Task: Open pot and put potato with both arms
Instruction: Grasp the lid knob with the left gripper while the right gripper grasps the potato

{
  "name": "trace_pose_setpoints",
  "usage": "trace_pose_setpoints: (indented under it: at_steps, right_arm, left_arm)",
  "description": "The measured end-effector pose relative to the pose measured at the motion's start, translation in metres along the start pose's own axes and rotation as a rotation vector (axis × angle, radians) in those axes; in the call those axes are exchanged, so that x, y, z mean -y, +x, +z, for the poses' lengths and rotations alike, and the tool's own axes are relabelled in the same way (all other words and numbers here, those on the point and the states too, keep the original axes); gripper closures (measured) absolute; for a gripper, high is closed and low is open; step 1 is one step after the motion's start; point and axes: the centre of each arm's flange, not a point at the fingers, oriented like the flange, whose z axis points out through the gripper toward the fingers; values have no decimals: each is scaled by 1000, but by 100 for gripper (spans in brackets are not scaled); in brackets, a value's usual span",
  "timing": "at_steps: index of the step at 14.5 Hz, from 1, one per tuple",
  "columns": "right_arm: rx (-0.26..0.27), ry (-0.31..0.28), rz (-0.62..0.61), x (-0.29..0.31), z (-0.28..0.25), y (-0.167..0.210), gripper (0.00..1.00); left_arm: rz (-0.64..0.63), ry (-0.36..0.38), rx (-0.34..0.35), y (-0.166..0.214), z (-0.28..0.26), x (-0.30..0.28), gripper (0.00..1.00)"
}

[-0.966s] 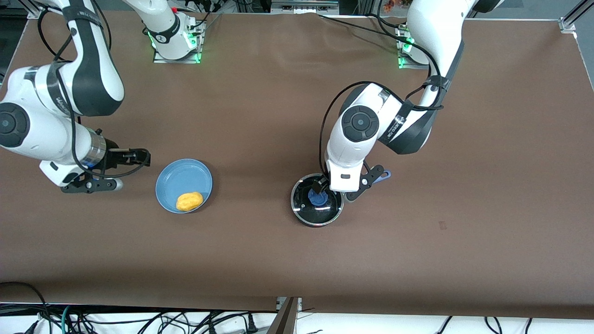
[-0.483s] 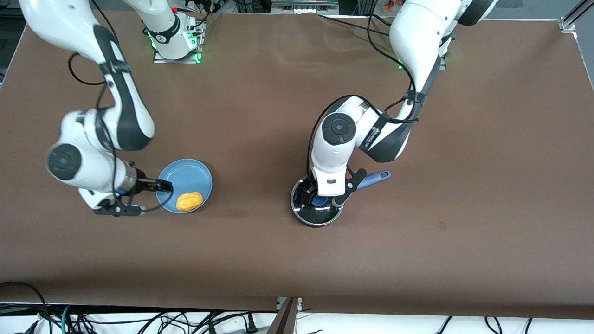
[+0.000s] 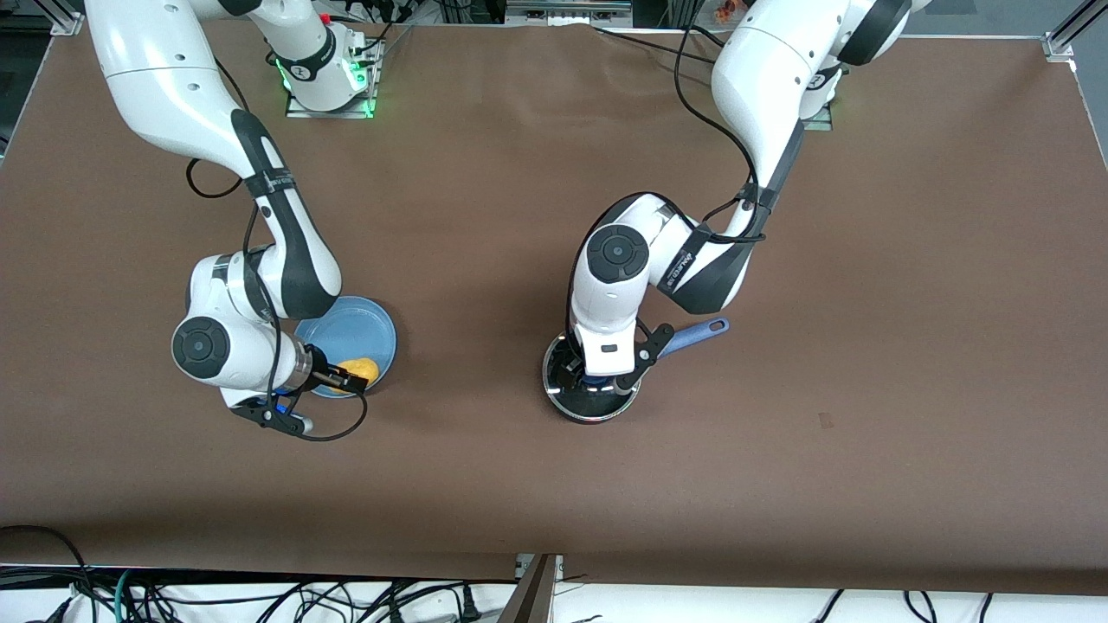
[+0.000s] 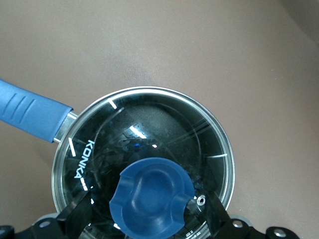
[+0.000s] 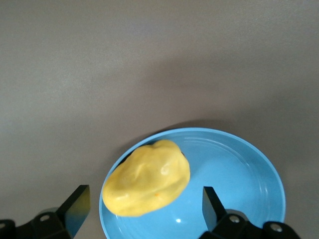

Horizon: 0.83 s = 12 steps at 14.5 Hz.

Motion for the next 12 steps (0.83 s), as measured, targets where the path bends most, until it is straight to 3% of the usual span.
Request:
trace_pose_setpoints:
  at_steps: [8, 12]
  right_arm:
    - [53, -14, 40, -9, 32, -6, 2]
    - [64, -21, 44, -14, 38, -7, 11]
  left_arm:
    - [0, 10, 0, 0, 9, 1, 0]
    - [1, 15, 1, -1, 13, 2, 10]
